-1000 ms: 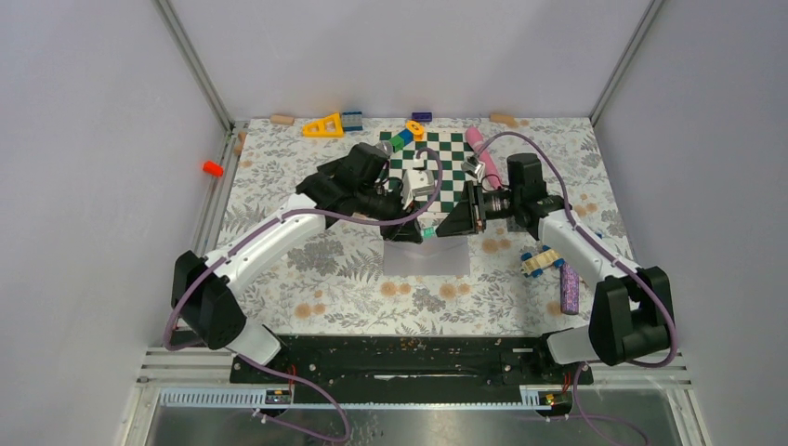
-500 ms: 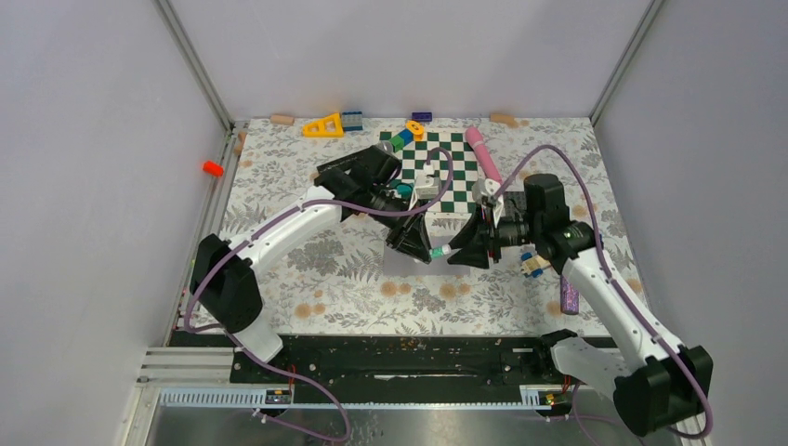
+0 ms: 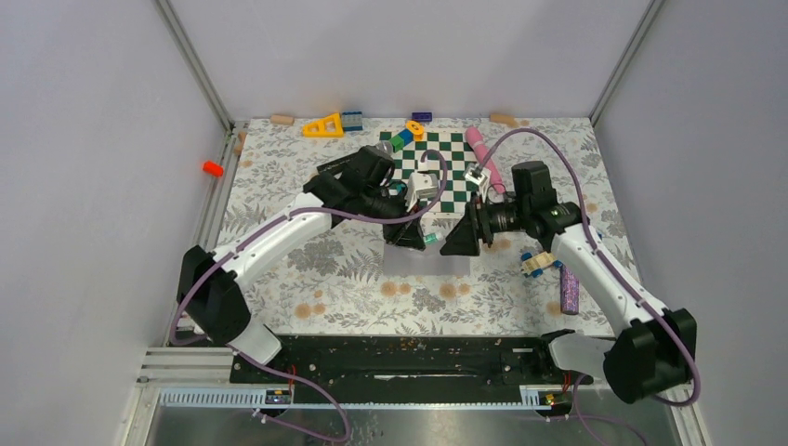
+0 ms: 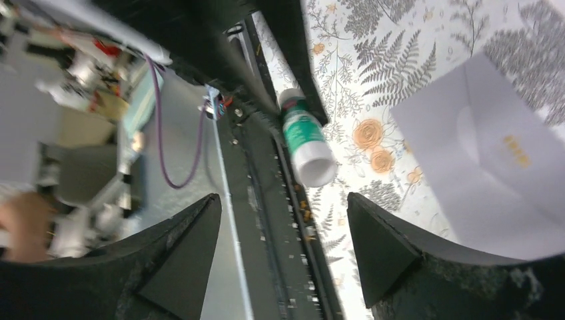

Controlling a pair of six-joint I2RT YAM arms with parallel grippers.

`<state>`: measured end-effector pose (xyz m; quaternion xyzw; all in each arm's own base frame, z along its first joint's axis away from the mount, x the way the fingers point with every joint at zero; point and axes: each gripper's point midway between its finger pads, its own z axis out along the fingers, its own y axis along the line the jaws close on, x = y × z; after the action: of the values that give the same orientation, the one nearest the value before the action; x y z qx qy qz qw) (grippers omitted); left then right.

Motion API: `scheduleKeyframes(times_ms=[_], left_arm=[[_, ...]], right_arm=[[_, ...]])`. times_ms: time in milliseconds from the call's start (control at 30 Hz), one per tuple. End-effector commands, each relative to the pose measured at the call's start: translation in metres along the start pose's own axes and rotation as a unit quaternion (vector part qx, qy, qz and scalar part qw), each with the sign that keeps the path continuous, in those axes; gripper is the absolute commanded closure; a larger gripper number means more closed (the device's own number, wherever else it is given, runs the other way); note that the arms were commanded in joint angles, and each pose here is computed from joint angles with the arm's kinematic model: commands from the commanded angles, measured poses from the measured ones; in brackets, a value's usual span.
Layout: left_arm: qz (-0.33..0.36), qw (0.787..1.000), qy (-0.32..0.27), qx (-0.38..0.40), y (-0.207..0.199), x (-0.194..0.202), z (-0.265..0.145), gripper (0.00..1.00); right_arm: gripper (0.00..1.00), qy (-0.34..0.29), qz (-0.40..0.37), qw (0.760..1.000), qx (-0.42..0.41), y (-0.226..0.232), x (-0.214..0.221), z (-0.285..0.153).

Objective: Place the letter into the envelope and seal it
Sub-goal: Screw the solid glue.

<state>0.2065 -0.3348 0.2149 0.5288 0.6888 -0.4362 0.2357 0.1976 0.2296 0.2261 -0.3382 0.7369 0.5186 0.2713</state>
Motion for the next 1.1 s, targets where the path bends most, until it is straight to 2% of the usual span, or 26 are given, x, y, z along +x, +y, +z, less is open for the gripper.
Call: scheduleKeyframes(times_ms=[0, 267, 433, 700, 967, 1067], left_arm=[[0.067, 0.994, -0.027, -0.086, 0.010, -0.024, -0.013, 1.00], [0.092, 0.988, 0.000, -0.120, 0.017, -0.015, -0.003, 1.00], [0.095, 0.986, 0.009, -0.136, 0.022, -0.013, -0.001, 1.00], [0.091, 0.986, 0.011, -0.143, 0.026, -0.013, 0.001, 1.00], [0.092, 0.986, 0.015, -0.139, 0.024, -0.011, 0.004, 1.00], [0.093, 0.986, 0.016, -0.139, 0.024, -0.011, 0.006, 1.00]], right_arm=[[0.25, -0.006, 0.164, 0.986, -0.008, -0.002, -0.023, -0.001], [0.33, -0.023, 0.260, 0.965, -0.034, -0.020, -0.034, 0.002], [0.40, -0.020, 0.276, 0.960, -0.039, -0.019, -0.031, 0.002], [0.43, -0.016, 0.295, 0.955, -0.010, -0.035, -0.015, 0.008], [0.48, -0.019, 0.313, 0.949, -0.021, -0.040, -0.020, 0.012], [0.52, -0.019, 0.319, 0.947, -0.026, -0.043, -0.020, 0.014]])
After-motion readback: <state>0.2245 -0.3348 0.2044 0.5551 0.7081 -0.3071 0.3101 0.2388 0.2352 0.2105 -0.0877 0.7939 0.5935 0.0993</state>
